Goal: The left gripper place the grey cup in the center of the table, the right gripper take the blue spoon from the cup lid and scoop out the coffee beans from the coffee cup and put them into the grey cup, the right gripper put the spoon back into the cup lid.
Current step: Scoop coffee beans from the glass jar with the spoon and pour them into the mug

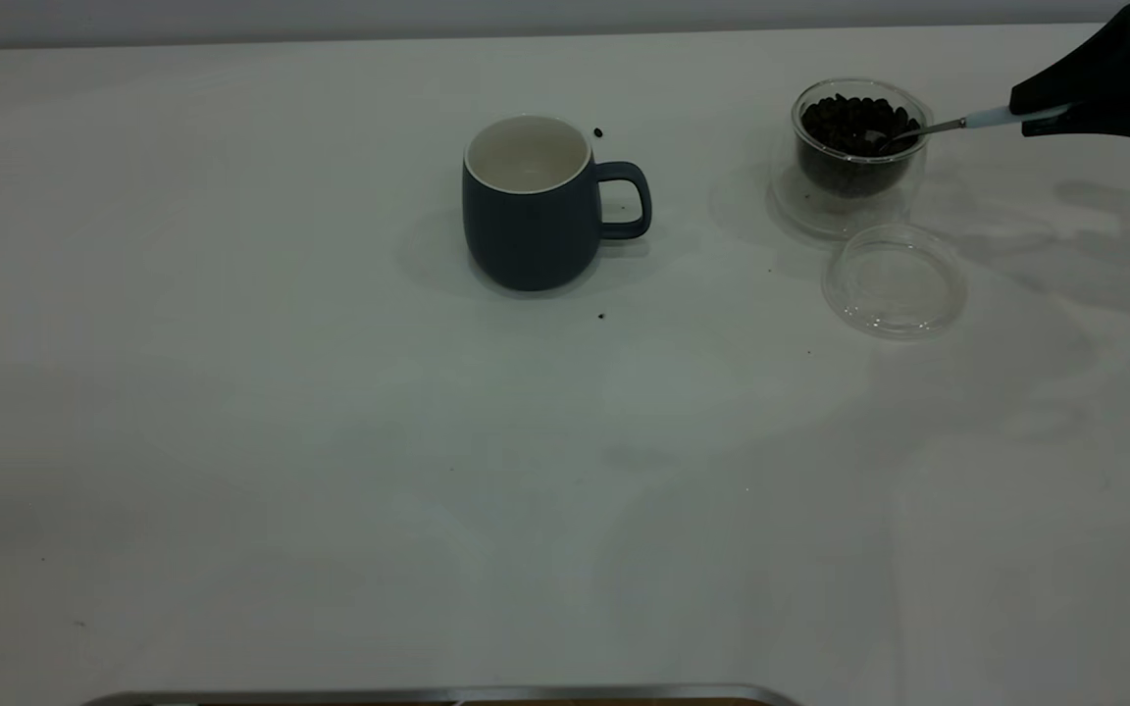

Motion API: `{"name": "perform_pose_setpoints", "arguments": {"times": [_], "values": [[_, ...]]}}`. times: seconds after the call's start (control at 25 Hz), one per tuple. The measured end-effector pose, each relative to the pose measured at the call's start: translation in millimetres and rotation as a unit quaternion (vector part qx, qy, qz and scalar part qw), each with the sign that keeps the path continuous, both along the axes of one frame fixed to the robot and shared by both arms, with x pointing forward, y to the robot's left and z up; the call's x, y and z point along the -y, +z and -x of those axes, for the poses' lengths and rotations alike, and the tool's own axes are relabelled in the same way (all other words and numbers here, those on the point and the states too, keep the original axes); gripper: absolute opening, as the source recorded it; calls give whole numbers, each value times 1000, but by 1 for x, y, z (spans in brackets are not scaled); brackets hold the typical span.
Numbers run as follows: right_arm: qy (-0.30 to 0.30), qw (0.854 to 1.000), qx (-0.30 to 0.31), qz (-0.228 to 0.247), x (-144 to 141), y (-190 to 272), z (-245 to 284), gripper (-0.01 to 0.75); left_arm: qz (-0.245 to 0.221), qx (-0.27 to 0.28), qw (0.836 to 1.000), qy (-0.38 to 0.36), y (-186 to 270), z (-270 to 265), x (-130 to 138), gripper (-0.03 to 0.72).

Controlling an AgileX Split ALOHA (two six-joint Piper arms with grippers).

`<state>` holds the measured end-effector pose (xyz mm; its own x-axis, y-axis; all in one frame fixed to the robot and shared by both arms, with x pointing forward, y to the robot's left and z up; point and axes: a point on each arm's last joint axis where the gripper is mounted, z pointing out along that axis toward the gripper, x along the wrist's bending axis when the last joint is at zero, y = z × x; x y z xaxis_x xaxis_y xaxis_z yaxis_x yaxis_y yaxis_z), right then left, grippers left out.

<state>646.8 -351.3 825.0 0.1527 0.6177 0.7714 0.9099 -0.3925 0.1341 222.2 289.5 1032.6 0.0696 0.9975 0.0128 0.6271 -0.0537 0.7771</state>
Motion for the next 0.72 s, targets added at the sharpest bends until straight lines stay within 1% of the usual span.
{"name": "perform_pose_setpoints", "arguments": {"times": [0.36,0.72], "values": [[-12,998,-28,-47,-4,4,2,115,0,0,1000,0,0,0,0,551],[-26,997,-29,-63,0,6,1,115,0,0,1000,0,0,0,0,551]]}}
